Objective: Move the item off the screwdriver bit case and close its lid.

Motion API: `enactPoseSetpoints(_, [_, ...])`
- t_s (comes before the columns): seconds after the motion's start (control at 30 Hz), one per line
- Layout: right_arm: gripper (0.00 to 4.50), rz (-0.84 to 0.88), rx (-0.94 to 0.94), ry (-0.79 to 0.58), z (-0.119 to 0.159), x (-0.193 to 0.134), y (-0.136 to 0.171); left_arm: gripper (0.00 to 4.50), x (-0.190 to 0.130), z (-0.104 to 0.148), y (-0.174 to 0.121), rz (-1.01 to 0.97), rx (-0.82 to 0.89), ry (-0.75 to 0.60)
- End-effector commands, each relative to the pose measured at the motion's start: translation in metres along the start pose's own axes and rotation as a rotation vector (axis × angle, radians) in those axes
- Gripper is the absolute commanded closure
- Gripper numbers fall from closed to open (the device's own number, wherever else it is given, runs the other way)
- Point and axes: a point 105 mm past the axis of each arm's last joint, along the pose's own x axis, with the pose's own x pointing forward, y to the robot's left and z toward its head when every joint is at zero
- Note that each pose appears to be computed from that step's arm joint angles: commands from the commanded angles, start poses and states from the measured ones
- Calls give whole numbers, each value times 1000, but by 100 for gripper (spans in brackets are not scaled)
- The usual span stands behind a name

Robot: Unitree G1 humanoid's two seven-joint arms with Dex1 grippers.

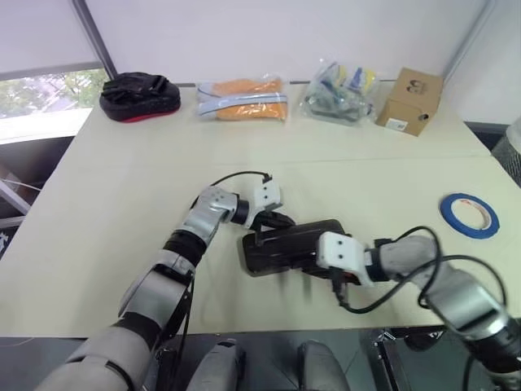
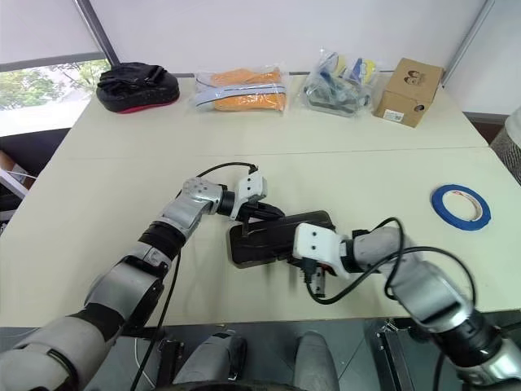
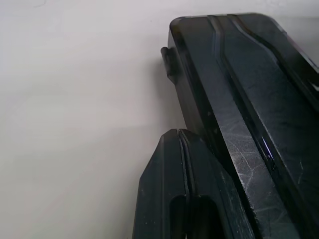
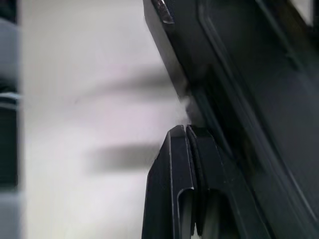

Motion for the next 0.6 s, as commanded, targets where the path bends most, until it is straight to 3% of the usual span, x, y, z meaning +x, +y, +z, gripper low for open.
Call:
enactPoseSetpoints(0.03, [447, 13, -7, -50, 18, -21, 0, 450, -23, 21, 10, 75, 4, -82])
enactPoseSetpoints(0.2, [447, -62, 14, -105, 34, -48, -21, 450, -64, 41, 10, 184, -16, -153])
enactPoseSetpoints(0.37, [447, -151, 40, -188, 48, -71, -42, 450, -100, 49, -11, 310, -82, -211])
enactPoseSetpoints(0.6, [447, -209, 36, -184, 46, -86, -53, 450, -132, 57, -37, 475, -185, -273])
